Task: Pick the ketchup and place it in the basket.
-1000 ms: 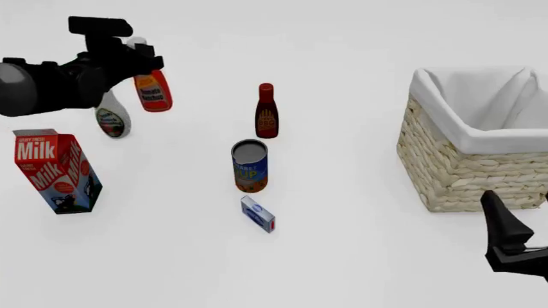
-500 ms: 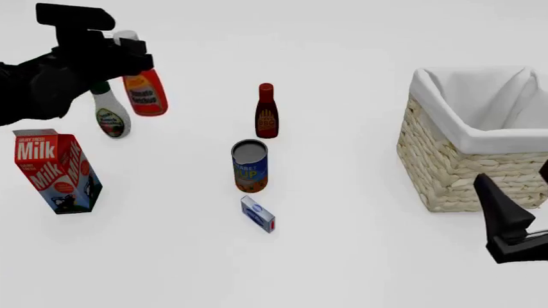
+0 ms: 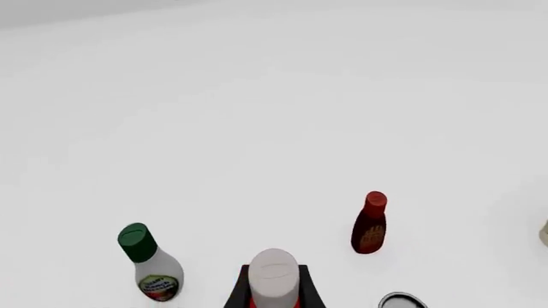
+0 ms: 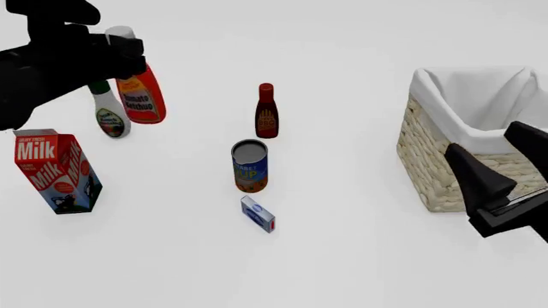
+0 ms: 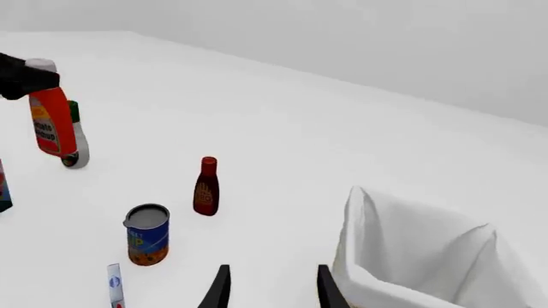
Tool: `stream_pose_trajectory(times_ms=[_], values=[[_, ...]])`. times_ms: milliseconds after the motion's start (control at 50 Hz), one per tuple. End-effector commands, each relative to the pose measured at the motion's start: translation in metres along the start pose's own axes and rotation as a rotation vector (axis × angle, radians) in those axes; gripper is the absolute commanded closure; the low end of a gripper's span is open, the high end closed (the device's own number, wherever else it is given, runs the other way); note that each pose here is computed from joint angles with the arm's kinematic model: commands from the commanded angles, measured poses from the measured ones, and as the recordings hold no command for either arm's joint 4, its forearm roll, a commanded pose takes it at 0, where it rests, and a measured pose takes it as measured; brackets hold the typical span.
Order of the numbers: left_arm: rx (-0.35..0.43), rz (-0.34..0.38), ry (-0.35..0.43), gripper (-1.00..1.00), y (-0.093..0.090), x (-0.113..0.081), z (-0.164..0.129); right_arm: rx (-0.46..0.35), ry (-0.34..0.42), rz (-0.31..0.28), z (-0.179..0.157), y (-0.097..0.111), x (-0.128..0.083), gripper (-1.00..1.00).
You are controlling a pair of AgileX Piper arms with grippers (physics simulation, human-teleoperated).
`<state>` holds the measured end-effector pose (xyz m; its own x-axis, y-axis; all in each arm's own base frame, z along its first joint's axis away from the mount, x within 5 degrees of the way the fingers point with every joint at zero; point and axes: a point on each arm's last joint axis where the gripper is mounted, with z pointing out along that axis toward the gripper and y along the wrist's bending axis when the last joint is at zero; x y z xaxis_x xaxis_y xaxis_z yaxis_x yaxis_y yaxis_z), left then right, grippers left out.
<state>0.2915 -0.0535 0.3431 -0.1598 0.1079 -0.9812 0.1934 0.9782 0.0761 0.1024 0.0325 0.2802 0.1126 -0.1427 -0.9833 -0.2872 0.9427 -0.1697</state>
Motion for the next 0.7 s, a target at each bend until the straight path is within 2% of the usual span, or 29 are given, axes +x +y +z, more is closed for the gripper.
stream_pose_trajectory(times_ms=[20, 120, 200, 300, 560, 700], values=[[0.052, 0.05, -0.002, 1.0, -0.014, -0.011, -0.025, -0.068, -0.01, 0.053, 0.019, 0.007, -0.008, -1.0], [0.065, 0.063, -0.003, 1.0, -0.017, -0.014, -0.033, -0.117, -0.012, 0.048, 0.027, 0.015, -0.008, -1.0], [0.085, 0.082, -0.006, 1.0, -0.021, -0.019, -0.04, -0.193, -0.027, 0.009, 0.033, 0.026, -0.01, -1.0], [0.093, 0.094, -0.002, 1.0, -0.023, -0.022, -0.044, -0.232, -0.04, -0.023, 0.041, 0.034, -0.012, -1.0], [0.162, 0.128, 0.003, 1.0, -0.038, -0.031, -0.057, -0.31, -0.041, -0.001, 0.059, 0.051, -0.02, -1.0], [0.197, 0.139, 0.007, 1.0, -0.046, -0.033, -0.061, -0.346, -0.036, -0.022, 0.07, 0.06, -0.024, -1.0]])
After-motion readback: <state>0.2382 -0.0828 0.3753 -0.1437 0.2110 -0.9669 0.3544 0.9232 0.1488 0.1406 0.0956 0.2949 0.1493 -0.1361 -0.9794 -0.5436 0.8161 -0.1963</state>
